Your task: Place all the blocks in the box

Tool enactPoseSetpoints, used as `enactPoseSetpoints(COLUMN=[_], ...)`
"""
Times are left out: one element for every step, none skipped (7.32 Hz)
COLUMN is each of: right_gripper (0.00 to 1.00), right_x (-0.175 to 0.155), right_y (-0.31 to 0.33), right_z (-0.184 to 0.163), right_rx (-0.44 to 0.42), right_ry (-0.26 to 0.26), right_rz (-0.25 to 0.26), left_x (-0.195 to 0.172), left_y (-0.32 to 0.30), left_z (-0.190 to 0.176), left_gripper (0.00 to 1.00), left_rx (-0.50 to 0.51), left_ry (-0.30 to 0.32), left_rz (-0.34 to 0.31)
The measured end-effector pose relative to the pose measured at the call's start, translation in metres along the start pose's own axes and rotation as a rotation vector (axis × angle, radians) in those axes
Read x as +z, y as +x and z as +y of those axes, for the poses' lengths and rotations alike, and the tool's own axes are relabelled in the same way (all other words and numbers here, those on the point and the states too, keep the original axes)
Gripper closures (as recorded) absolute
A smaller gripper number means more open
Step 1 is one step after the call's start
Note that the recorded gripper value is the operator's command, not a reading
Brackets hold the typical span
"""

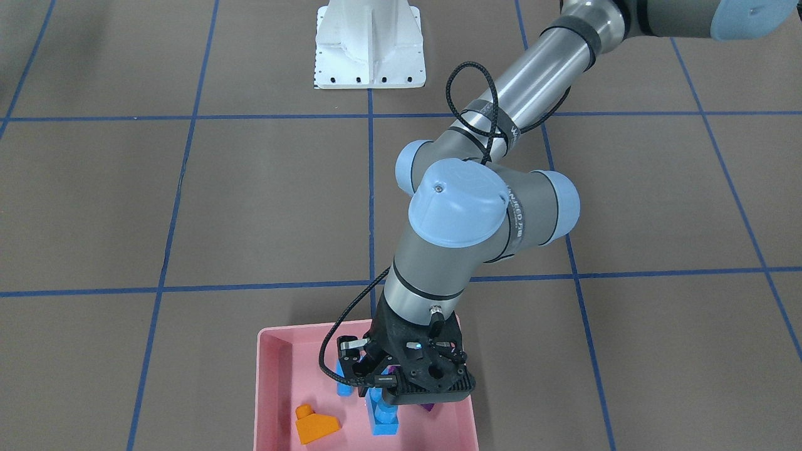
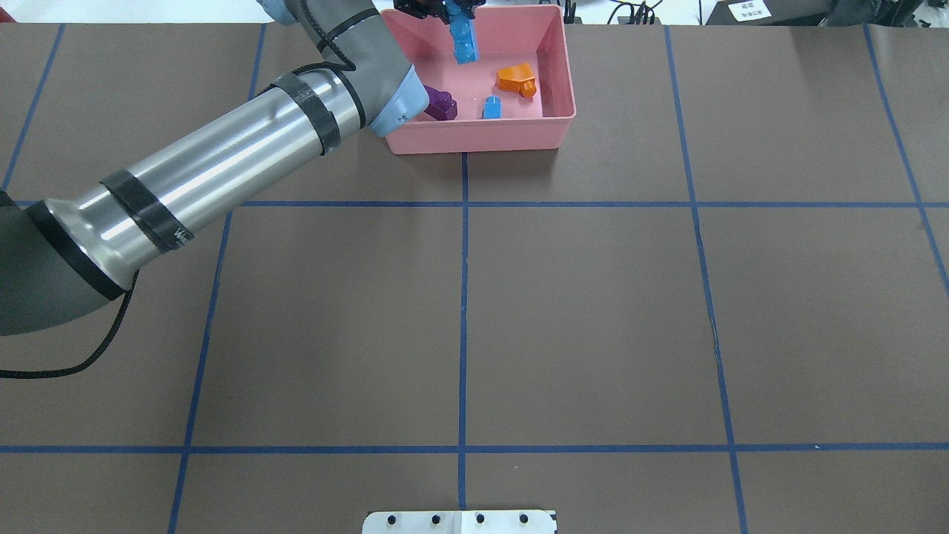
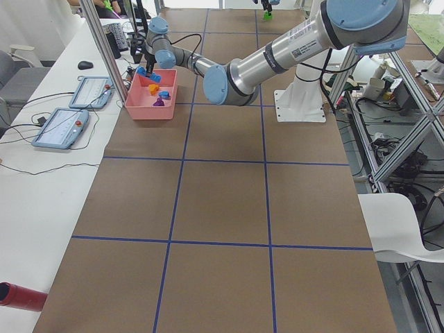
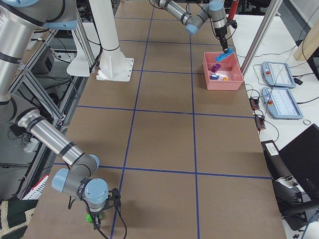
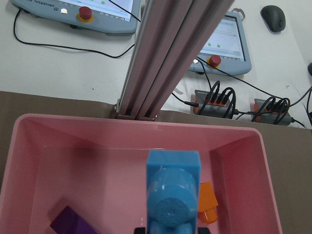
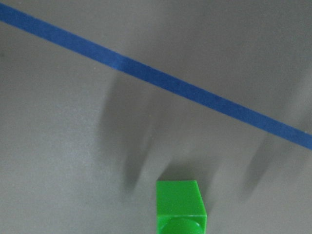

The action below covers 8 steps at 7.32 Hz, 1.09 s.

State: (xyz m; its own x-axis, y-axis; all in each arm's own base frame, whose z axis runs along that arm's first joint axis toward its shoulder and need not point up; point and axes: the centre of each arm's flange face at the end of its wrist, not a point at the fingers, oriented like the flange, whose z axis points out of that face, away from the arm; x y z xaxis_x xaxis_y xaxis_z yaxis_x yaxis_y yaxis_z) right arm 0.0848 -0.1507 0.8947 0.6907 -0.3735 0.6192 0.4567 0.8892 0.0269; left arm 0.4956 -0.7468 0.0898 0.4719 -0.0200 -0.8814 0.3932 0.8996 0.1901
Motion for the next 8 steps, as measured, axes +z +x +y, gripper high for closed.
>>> enactPoseSetpoints(right_gripper=[0.74,1.0,1.0,1.0,1.0,1.0,1.0,1.0], right_x=[0.0,-0.001,-0.003,-0.008,-0.017,-0.033,-0.058,-0.098], right_y=[0.001,0.002,0.003,0.003,0.003,0.001,-0.004,-0.012], right_z=[0.0,-0.002,-0.005,-0.009,-0.013,-0.02,-0.03,-0.052], right_rx=[0.003,0.006,0.004,0.0,-0.003,-0.001,0.006,0.017], right_ry=[-0.002,0.001,0.006,0.015,0.034,0.064,0.089,0.107], right_rz=[0.002,0.006,0.011,0.018,0.029,0.043,0.053,0.059], left_x=[0.004,0.007,0.008,0.008,0.007,0.007,0.009,0.013], left_y=[0.002,0.005,0.006,0.007,0.009,0.01,0.01,0.007], left_z=[0.005,0.01,0.012,0.012,0.013,0.015,0.019,0.024], left_gripper=[0.0,0.0,0.0,0.0,0.0,0.0,0.0,0.0], left_rx=[-0.002,0.001,0.002,0.001,-0.003,-0.012,-0.019,-0.021], left_ry=[0.018,0.032,0.038,0.041,0.042,0.039,0.035,0.027], left_rz=[-0.003,-0.002,-0.002,-0.001,0.003,0.005,0.005,-0.002])
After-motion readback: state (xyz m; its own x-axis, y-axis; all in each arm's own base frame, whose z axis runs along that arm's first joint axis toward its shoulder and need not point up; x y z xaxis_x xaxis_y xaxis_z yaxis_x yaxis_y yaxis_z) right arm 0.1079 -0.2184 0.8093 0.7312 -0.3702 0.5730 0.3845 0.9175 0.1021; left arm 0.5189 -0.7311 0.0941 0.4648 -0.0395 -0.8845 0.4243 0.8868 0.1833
